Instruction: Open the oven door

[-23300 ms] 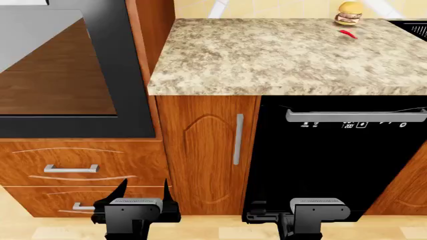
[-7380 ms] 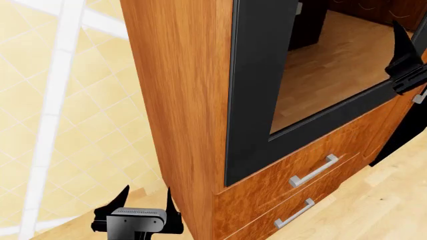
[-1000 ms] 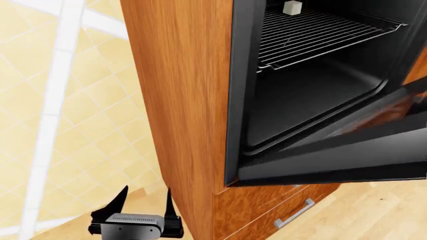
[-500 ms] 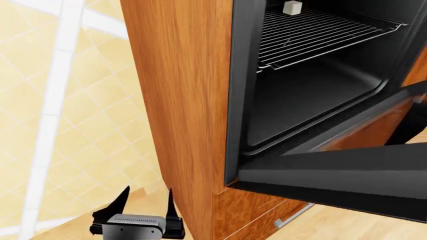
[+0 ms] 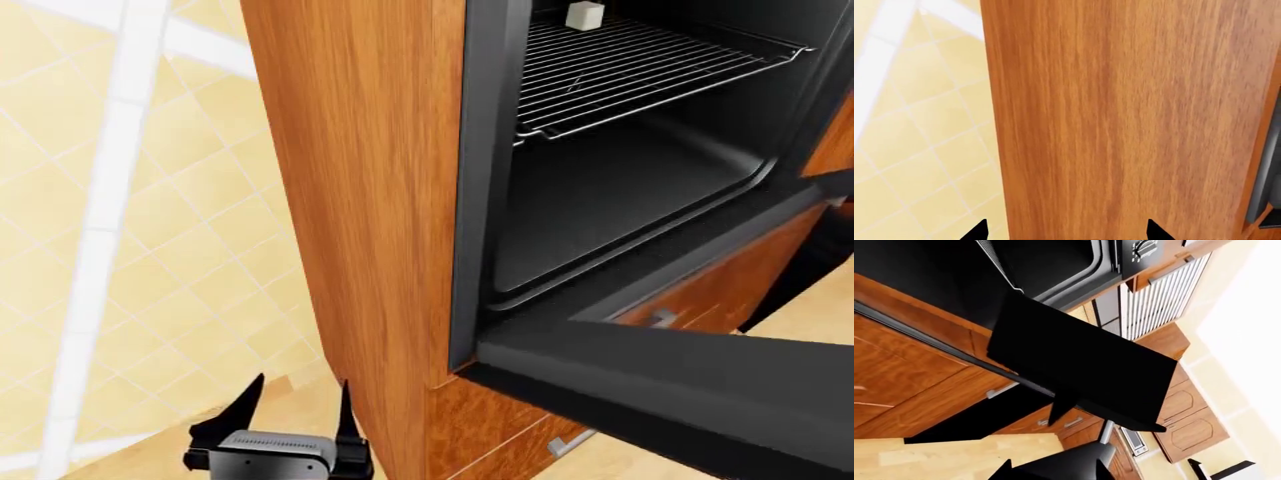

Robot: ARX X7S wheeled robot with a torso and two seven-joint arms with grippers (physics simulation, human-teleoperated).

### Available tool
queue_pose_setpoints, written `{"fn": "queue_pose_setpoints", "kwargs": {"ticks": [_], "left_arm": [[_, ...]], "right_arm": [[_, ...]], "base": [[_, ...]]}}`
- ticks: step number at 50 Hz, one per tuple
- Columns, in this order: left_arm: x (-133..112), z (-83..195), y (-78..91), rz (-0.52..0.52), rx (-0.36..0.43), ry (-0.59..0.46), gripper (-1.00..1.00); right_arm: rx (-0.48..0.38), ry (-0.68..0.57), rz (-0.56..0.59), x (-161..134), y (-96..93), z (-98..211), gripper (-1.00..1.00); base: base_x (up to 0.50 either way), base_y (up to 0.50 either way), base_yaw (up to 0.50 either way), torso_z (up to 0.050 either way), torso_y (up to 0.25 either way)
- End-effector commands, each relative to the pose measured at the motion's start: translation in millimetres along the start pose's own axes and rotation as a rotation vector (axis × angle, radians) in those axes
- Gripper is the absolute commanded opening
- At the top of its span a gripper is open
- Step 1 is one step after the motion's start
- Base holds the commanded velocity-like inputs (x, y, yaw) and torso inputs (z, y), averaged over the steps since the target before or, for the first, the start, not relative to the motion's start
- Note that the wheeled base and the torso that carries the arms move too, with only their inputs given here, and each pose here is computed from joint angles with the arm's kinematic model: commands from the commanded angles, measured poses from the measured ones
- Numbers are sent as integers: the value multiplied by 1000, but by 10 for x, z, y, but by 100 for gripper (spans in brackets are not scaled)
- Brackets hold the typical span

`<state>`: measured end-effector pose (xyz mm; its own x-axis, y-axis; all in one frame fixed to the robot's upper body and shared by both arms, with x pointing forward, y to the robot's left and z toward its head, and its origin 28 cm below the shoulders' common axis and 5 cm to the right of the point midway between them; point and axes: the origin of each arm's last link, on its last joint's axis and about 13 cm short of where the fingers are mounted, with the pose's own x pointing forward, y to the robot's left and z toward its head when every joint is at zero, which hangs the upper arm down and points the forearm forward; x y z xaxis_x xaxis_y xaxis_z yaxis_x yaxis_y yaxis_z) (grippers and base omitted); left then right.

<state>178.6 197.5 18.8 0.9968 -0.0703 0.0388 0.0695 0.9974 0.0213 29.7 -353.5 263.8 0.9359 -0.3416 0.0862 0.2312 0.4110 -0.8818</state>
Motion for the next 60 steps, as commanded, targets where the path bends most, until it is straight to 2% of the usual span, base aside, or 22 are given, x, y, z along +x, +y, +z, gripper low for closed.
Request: {"fn": "queue_pose_setpoints", "kwargs": {"ticks": [1, 10, 24, 60], "left_arm": [[-5, -9, -9, -7, 0, 3, 100], [-10, -15, -15, -12, 4, 5, 100], [-9, -12, -15, -14, 2, 5, 100], [-15, 13, -19, -19, 8, 5, 100]], "right_arm": [[50, 18, 57, -99, 222, -150, -100], [77, 37, 61, -194, 345, -256, -100], [99, 65, 57, -301, 416, -352, -100], [172, 127, 97, -511, 870, -635, -100]], "base": [[0, 0, 0, 0, 0], [0, 0, 2, 0, 0], [0, 4, 1, 0, 0], [-1, 6, -1, 0, 1]]}}
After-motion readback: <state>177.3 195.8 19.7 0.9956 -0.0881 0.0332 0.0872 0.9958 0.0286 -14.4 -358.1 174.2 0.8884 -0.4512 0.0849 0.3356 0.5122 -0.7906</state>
